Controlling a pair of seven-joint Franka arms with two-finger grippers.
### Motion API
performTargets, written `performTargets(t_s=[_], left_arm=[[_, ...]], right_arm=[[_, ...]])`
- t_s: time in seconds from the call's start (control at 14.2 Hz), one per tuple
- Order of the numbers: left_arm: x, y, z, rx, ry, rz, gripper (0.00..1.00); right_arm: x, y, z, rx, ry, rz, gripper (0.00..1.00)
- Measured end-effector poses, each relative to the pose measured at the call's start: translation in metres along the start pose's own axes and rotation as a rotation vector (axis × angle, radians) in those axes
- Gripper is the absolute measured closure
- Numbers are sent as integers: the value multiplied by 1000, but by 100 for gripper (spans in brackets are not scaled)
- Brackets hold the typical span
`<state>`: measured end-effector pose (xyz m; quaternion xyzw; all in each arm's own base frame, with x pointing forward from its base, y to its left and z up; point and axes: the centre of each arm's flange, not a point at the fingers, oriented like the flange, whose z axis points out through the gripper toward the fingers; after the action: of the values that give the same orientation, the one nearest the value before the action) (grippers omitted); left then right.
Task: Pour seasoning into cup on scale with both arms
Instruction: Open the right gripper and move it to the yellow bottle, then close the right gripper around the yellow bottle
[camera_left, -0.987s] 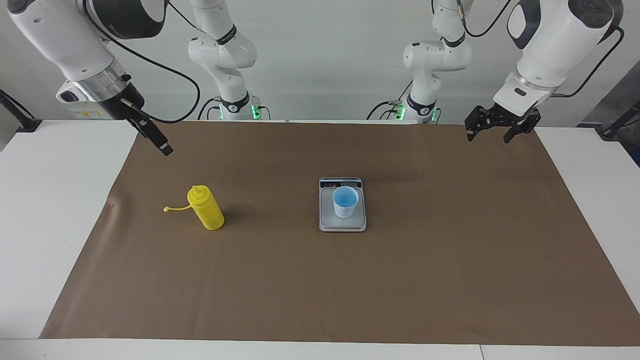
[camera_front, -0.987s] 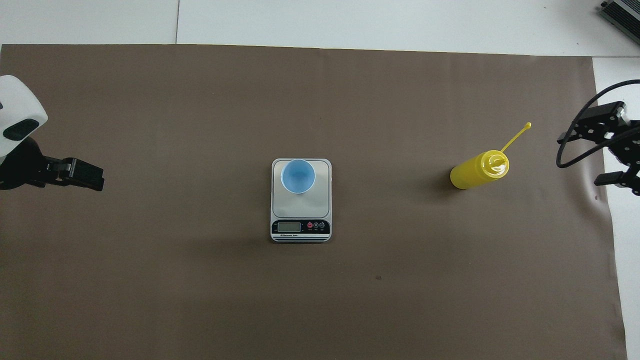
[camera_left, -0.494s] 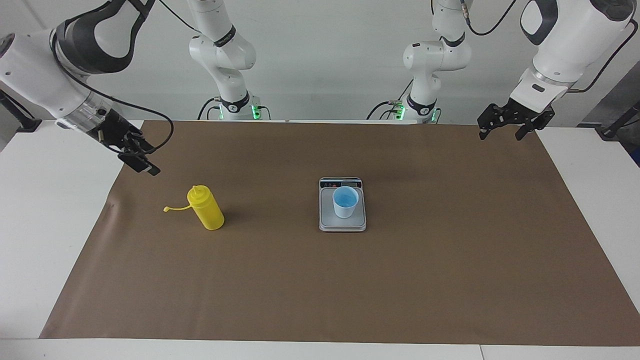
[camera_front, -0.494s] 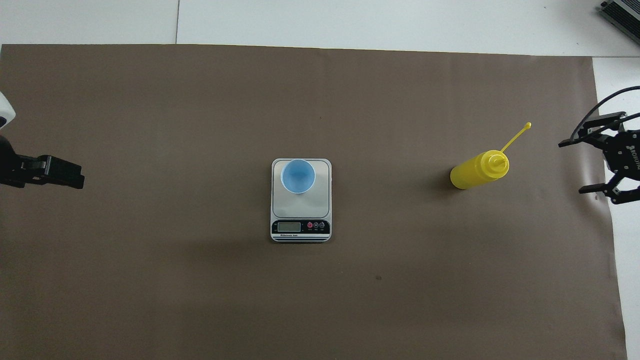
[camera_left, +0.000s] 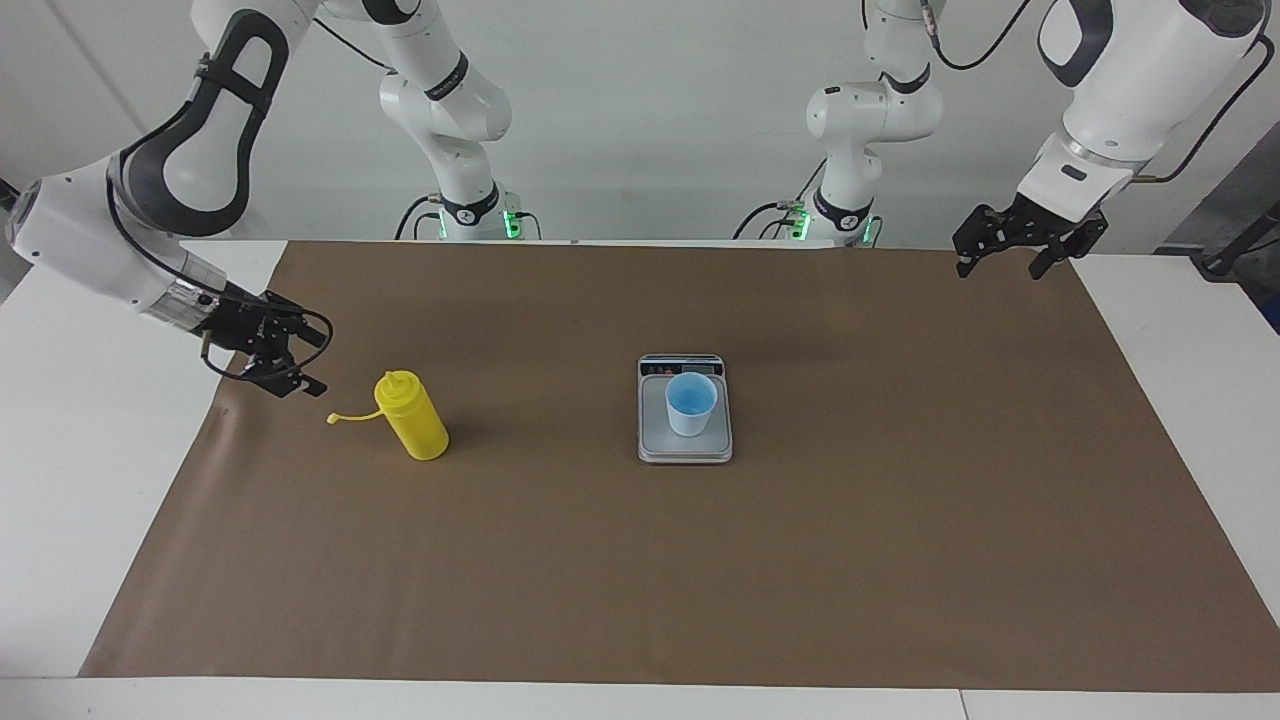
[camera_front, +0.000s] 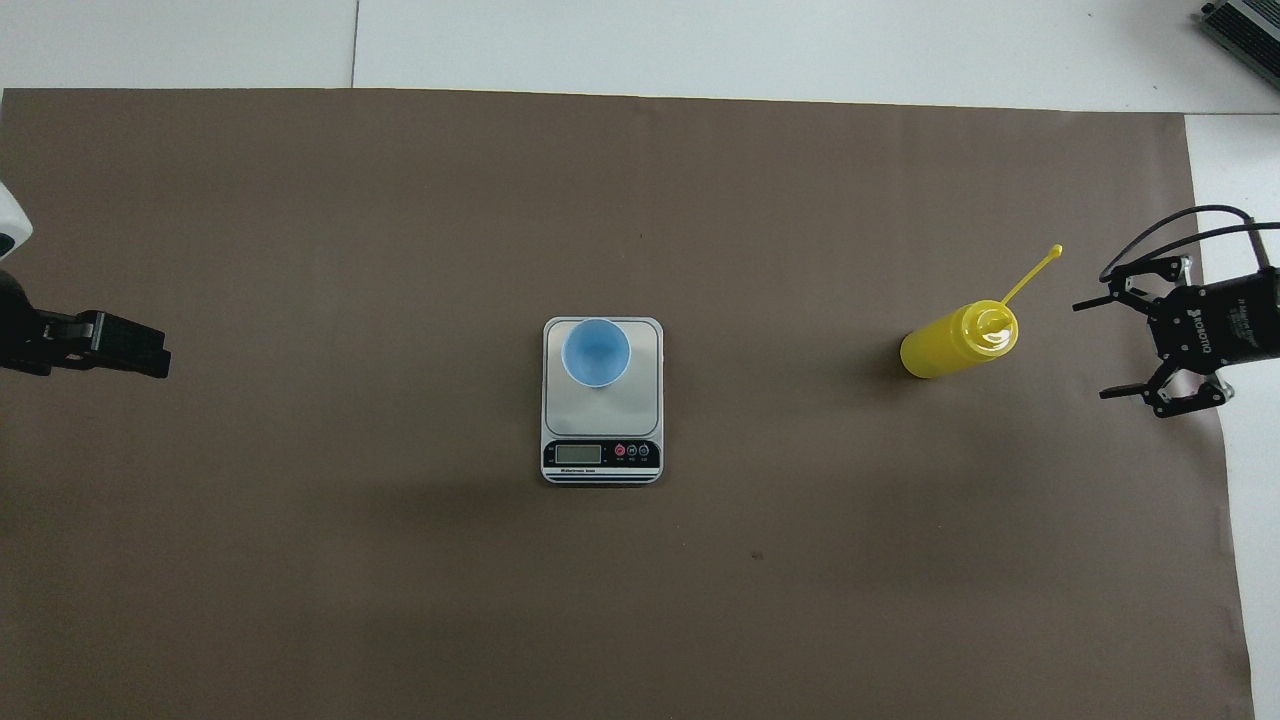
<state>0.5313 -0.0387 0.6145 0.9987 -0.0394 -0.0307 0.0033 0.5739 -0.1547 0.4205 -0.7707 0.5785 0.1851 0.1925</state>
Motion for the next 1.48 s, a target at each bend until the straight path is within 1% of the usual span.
performTargets(t_s=[0.28, 0.42, 0.71, 0.85, 0.99, 1.27, 1.41, 1.48], left_arm=[[0, 1, 0, 0, 0, 0, 0], [0, 1, 0, 0, 0, 0, 0], [0, 2, 0, -1, -1, 2, 0], [0, 6, 0, 0, 0, 9, 0], [0, 8, 0, 0, 0, 13, 0], [-1, 8, -1, 0, 0, 13, 0], [1, 8, -2, 0, 18, 13, 0], [3, 8, -4, 0, 33, 13, 0]], right_arm=[[19, 5, 41, 23, -72, 114, 0], [28, 5, 57, 12, -99, 140, 0], [42, 3, 88, 14, -180, 185, 0], [43, 0, 95, 16, -208, 181, 0], [36, -9, 94, 29, -238, 168, 0], [34, -16, 96, 50, -254, 170, 0], [37, -17, 98, 66, -261, 180, 0], [36, -18, 99, 80, -276, 188, 0]])
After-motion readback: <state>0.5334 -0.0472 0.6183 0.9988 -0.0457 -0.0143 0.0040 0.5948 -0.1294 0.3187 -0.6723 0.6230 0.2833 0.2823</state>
